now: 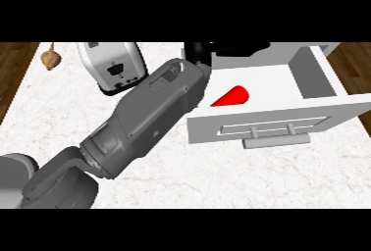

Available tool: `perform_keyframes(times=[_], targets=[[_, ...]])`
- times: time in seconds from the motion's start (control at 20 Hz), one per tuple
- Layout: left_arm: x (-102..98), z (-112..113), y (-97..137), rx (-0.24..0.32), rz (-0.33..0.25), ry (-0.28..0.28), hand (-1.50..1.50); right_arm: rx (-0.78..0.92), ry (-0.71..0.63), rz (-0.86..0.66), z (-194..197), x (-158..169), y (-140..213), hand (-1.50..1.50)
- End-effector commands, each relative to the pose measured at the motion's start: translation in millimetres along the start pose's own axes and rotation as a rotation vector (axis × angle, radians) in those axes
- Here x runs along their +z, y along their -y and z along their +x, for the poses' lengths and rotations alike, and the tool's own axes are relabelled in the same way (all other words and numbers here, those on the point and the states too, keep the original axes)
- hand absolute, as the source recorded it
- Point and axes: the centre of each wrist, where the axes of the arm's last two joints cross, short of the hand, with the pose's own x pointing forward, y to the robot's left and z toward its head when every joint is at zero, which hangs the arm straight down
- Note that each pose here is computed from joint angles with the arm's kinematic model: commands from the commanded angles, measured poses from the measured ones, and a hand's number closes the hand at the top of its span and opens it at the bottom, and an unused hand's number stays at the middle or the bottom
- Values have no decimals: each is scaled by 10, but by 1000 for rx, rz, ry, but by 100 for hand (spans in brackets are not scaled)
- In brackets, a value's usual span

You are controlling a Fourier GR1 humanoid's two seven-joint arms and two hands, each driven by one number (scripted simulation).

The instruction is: Pick up the can, place it into the drawer and close the drawer

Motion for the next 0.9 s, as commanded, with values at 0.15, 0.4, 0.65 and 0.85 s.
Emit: perform_keyframes(times=[0.15, 0.4, 0.65, 0.85], targets=[[9, 110, 52, 63, -17, 52, -150, 197, 157, 120, 226, -140, -179, -150], [63, 109, 94, 53, -22, 81, -150, 331, 195, 125, 256, -318, -317, -150], [77, 224, 162, 64, -3, 73, -150, 425, 223, 164, 288, -488, -611, -150], [34, 321, 170, 88, -18, 58, -150, 531, 229, 193, 138, -765, -740, -150]])
